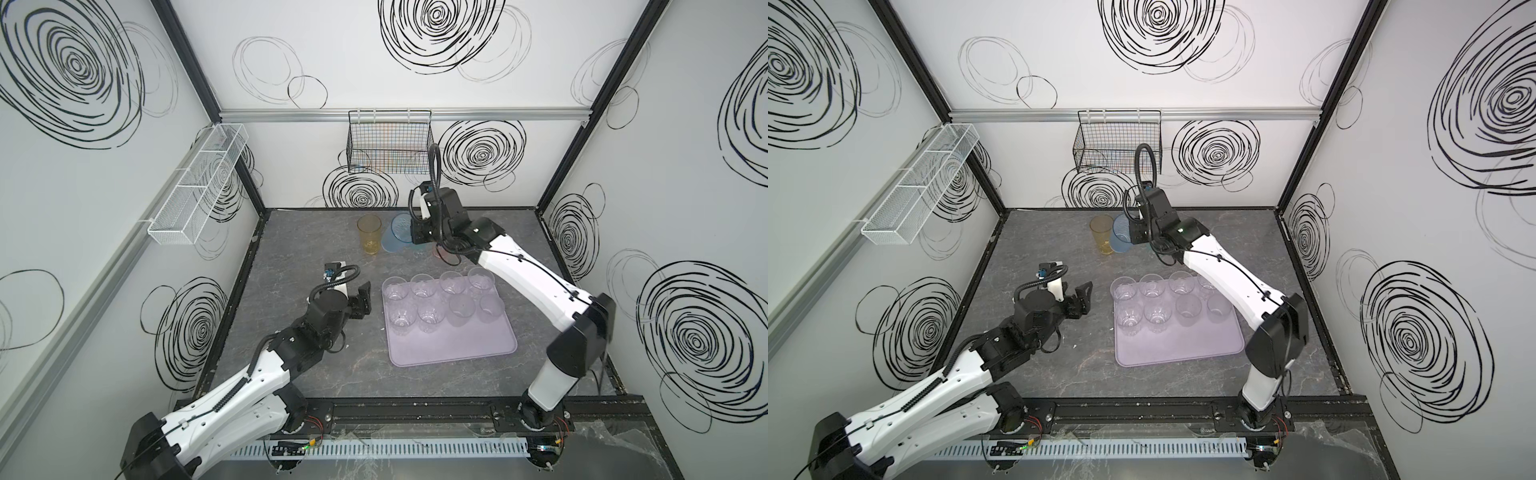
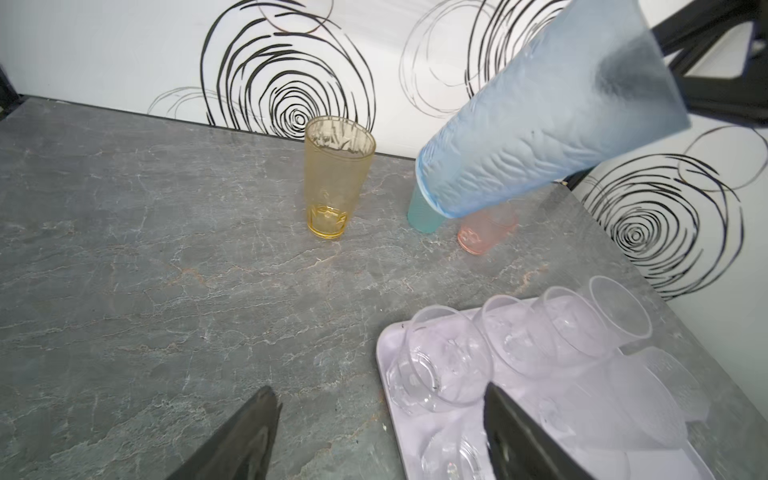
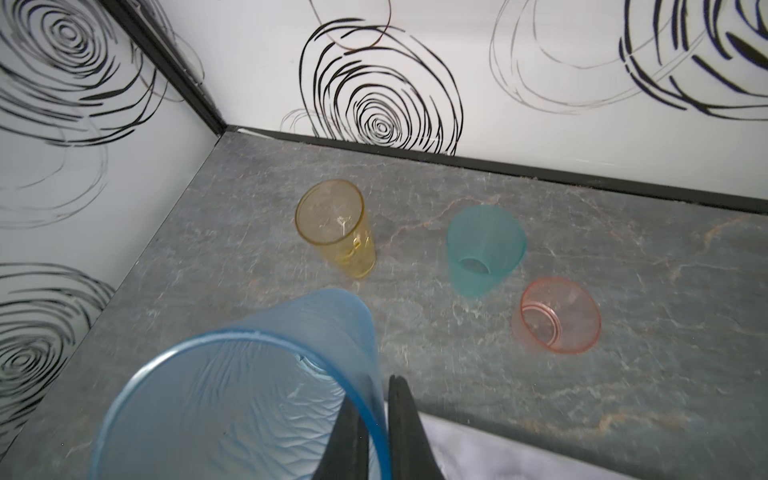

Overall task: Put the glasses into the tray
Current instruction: 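Lift the blue textured cup off the table with the right gripper, then carry the blue cup to the tray edge nearest the robot and lower it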

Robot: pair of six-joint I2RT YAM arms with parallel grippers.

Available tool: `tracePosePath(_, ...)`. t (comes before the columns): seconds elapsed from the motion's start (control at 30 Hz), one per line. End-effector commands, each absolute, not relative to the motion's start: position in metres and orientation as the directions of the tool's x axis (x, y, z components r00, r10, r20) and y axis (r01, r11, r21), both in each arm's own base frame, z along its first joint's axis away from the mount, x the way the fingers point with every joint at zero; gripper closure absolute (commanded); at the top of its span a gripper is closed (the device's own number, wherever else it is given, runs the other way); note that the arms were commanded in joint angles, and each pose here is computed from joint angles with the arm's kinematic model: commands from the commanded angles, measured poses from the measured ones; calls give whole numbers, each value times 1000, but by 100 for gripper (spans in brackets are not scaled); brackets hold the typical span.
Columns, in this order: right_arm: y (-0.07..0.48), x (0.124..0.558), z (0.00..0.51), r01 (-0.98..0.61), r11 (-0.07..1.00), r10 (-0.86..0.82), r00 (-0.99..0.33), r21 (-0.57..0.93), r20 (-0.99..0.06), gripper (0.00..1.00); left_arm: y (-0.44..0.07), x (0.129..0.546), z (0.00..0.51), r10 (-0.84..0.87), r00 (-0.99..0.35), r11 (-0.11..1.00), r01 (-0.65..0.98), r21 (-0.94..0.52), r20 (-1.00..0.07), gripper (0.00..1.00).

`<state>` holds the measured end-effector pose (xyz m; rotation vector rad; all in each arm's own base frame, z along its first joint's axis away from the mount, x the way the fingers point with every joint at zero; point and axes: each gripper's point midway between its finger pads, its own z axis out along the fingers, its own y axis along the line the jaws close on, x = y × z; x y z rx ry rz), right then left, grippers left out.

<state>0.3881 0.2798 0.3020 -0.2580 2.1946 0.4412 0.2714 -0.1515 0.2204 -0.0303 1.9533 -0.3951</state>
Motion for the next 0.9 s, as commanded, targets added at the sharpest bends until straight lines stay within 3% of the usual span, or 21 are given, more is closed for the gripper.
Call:
tracePosePath(0.0,272,350,317,-357,890,15,-598,283,-801,100,-139,260,235,-168,-386,964,125,-232,-907,19)
tracePosePath(0.57,247,185,216,-393,869,-172,-811,302,-559,100,-176,221,214,-202,-472,921,206,-330,-858,18)
tracePosePath(0.87,250,168,176,-397,887,-226,-818,235,-530,100,-191,219,203,-191,-477,917,226,-329,-858,17)
